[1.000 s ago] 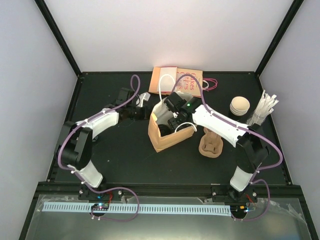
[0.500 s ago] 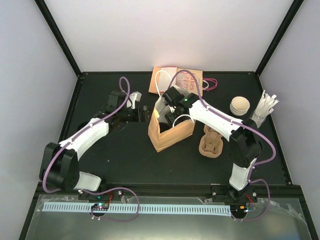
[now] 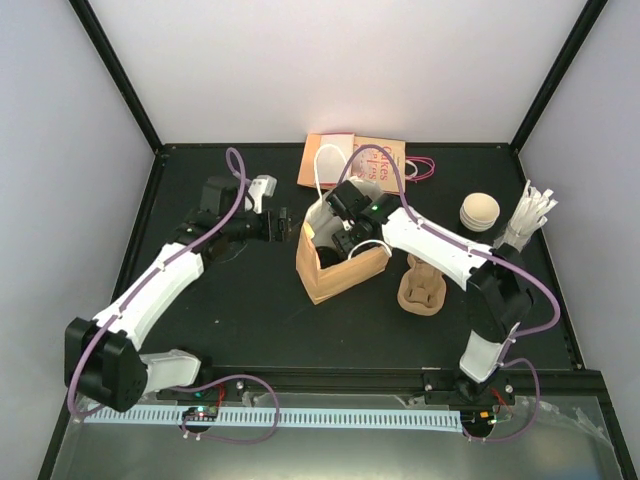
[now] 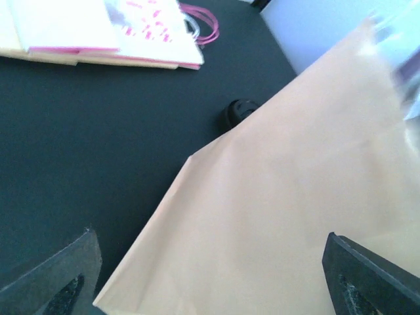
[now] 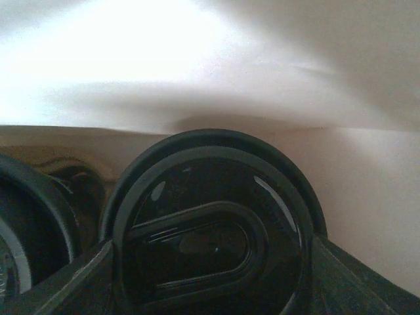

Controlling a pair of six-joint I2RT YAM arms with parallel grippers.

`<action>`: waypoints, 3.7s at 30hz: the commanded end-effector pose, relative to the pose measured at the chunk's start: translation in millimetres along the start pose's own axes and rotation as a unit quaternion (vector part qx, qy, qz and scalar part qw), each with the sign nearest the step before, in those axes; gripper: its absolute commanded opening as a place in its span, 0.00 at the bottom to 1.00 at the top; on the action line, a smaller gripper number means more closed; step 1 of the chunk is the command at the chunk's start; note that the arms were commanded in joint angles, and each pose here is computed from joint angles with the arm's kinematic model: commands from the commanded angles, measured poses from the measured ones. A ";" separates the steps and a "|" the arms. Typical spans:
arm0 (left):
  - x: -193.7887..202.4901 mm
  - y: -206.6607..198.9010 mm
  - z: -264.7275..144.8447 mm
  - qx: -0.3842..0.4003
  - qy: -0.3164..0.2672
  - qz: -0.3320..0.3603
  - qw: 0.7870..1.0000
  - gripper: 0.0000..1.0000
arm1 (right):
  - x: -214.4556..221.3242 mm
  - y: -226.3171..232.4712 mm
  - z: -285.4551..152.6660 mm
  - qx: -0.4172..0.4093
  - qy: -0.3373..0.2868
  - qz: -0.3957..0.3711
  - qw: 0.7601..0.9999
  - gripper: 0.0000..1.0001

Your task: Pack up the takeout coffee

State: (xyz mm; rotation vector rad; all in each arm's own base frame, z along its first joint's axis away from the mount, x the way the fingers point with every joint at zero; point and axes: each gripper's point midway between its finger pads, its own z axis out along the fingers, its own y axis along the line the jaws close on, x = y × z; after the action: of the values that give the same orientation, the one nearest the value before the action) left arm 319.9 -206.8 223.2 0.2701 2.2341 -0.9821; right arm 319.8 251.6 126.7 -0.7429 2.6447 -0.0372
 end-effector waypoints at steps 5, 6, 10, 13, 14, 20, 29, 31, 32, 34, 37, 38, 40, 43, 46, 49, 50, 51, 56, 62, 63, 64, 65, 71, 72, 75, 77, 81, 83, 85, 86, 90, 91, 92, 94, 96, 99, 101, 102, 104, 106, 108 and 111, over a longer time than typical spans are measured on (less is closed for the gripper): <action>-35.2 -65.1 -48.7 0.064 -0.049 0.116 0.990 0.87 | 67.8 -4.6 24.5 0.030 0.115 -0.020 0.993 0.46; -35.9 -68.3 -51.1 0.067 -0.052 0.123 0.989 0.87 | 67.3 -4.3 24.4 0.030 0.114 -0.020 0.993 0.46; -36.6 -83.1 -57.9 0.075 -0.042 0.155 0.984 0.85 | 64.3 -4.6 23.8 0.031 0.112 -0.026 0.993 0.46; -36.3 -86.8 -55.2 0.059 -0.021 0.182 0.981 0.83 | 60.9 -4.1 22.0 0.029 0.108 -0.028 0.993 0.46; -37.2 -84.9 -51.6 0.049 -0.013 0.185 0.981 0.83 | 59.9 -3.9 21.2 0.028 0.106 -0.028 0.994 0.46; -44.5 -80.8 -41.0 -0.003 0.016 0.192 0.981 0.79 | 57.7 -4.6 18.7 0.030 0.104 -0.030 0.994 0.47; -38.3 -79.1 -14.0 -0.041 0.071 0.212 0.974 0.72 | 57.6 -5.2 17.4 0.031 0.103 -0.033 0.994 0.47; -37.1 -77.6 -9.9 -0.048 0.079 0.214 0.972 0.70 | 57.7 -4.3 18.0 0.029 0.103 -0.033 0.994 0.47; -37.3 -75.3 -7.7 -0.056 0.083 0.216 0.971 0.68 | 57.2 -4.1 17.6 0.028 0.103 -0.033 0.994 0.47; -35.6 -72.5 -3.7 -0.066 0.093 0.218 0.969 0.64 | 56.9 -4.2 17.2 0.028 0.102 -0.034 0.994 0.47; -36.1 -68.7 -1.0 -0.078 0.099 0.214 0.969 0.57 | 58.2 -6.1 17.4 0.032 0.103 -0.035 0.994 0.47; -36.8 -67.9 -0.4 -0.079 0.099 0.212 0.969 0.56 | 58.6 -6.5 17.2 0.034 0.103 -0.036 0.993 0.47; -36.7 -66.1 0.9 -0.083 0.100 0.210 0.969 0.50 | 58.9 -7.0 15.7 0.034 0.102 -0.035 0.994 0.47; -37.1 -64.0 2.5 -0.089 0.102 0.209 0.968 0.37 | 55.6 -7.4 9.9 0.032 0.091 -0.033 0.995 0.49; -38.2 -62.0 2.3 -0.097 0.107 0.209 0.967 0.16 | 47.6 -8.4 -2.9 0.027 0.067 -0.027 0.997 0.51; -39.1 -61.7 1.4 -0.102 0.116 0.204 0.967 0.03 | 39.7 -11.9 -15.8 0.030 0.048 -0.021 0.998 0.58; -39.0 -61.1 1.7 -0.104 0.121 0.201 0.966 0.02 | 36.8 -12.5 -20.2 0.030 0.042 -0.019 0.998 0.62; -38.2 -60.9 2.2 -0.105 0.125 0.199 0.966 0.02 | 34.4 -13.0 -23.9 0.030 0.037 -0.018 0.999 0.65; -36.8 -59.5 2.5 -0.107 0.130 0.197 0.966 0.02 | 23.2 -14.9 -39.8 0.029 0.017 -0.013 0.999 1.00; -36.3 -58.4 -0.8 -0.112 0.129 0.201 0.965 0.02 | 10.8 -14.0 -63.4 0.013 -0.017 -0.004 1.000 1.00; -36.2 -57.8 -1.6 -0.114 0.129 0.202 0.964 0.02 | 8.4 -13.2 -69.3 0.007 -0.025 -0.002 1.000 1.00; -36.1 -57.6 -2.0 -0.114 0.129 0.203 0.964 0.02 | 5.5 -11.7 -75.0 -0.001 -0.035 -0.001 0.999 1.00; -36.7 -58.0 -2.5 -0.115 0.128 0.204 0.964 0.02 | 3.2 -10.2 -80.5 -0.009 -0.043 -0.001 0.999 1.00; -37.5 -59.4 -5.3 -0.115 0.127 0.205 0.964 0.02 | -14.8 -2.9 -119.1 -0.052 -0.102 0.003 0.993 1.00; -37.5 -59.1 -5.7 -0.116 0.127 0.204 0.964 0.02 | -17.2 -2.6 -124.8 -0.057 -0.109 0.003 0.992 1.00; -37.6 -57.7 -8.4 -0.123 0.126 0.203 0.963 0.02 | -24.0 -4.0 -141.9 -0.063 -0.133 0.007 0.989 1.00; -38.4 -55.1 -10.6 -0.131 0.122 0.201 0.963 0.01 | -29.5 -7.4 -156.7 -0.064 -0.159 0.014 0.985 1.00; -43.3 -45.5 -16.4 -0.154 0.112 0.192 0.963 0.02 | -42.3 -17.2 -188.5 -0.063 -0.223 0.046 0.972 1.00; -46.6 -38.8 -19.8 -0.165 0.109 0.188 0.962 0.02 | -47.3 -20.8 -204.9 -0.069 -0.253 0.060 0.963 1.00; -50.4 -31.2 -24.5 -0.179 0.106 0.185 0.960 0.02 | -51.3 -27.6 -222.3 -0.067 -0.284 0.078 0.953 1.00; -52.5 -27.5 -27.3 -0.186 0.104 0.182 0.960 0.02 | -52.5 -32.8 -231.6 -0.063 -0.300 0.090 0.947 1.00; -61.7 -7.6 -43.0 -0.222 0.092 0.164 0.957 0.02 | -51.8 -59.9 -263.2 -0.029 -0.367 0.140 0.919 1.00; -64.5 -2.2 -48.1 -0.233 0.087 0.157 0.956 0.01 | -49.6 -67.9 -271.2 -0.018 -0.383 0.152 0.911 1.00; -67.1 4.5 -52.6 -0.244 0.083 0.147 0.955 0.02 | -46.3 -73.2 -280.2 -0.014 -0.398 0.159 0.904 1.00; -72.9 19.6 -64.4 -0.268 0.070 0.119 0.953 0.02 | -40.9 -82.6 -286.9 0.002 -0.409 0.172 0.896 1.00; -76.8 31.7 -73.0 -0.286 0.058 0.098 0.952 0.02 | -33.8 -92.0 -286.6 0.025 -0.407 0.179 0.895 1.00; -84.3 48.7 -88.6 -0.316 0.031 0.074 0.945 0.02 | -22.2 -102.3 -278.3 0.058 -0.393 0.184 0.899 1.00; -92.2 60.5 -100.7 -0.335 0.005 0.058 0.940 0.02 | -15.4 -106.3 -273.3 0.070 -0.388 0.186 0.900 1.00; -96.5 66.1 -105.8 -0.342 -0.010 0.050 0.938 0.01 | -11.9 -108.0 -271.6 0.074 -0.387 0.187 0.900 1.00; -101.5 78.9 -113.0 -0.354 -0.034 0.035 0.934 0.02 | -5.5 -110.4 -265.1 0.081 -0.382 0.188 0.901 1.00; -103.0 88.6 -116.7 -0.356 -0.048 0.023 0.933 0.02 | 0.9 -116.2 -259.3 0.095 -0.370 0.194 0.903 1.00; -100.8 94.1 -121.2 -0.357 -0.051 0.010 0.933 0.04 | 8.8 -126.5 -250.7 0.120 -0.348 0.205 0.907 1.00; -94.4 97.9 -128.0 -0.360 -0.056 0.000 0.931 0.22 | 19.1 -136.6 -238.6 0.131 -0.319 0.217 0.913 0.97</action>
State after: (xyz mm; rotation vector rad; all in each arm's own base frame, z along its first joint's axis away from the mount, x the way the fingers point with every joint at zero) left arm 369.4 -48.3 276.9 -0.0482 2.3945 -0.1018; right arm 282.1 132.8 366.8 -0.1285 2.0140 0.0654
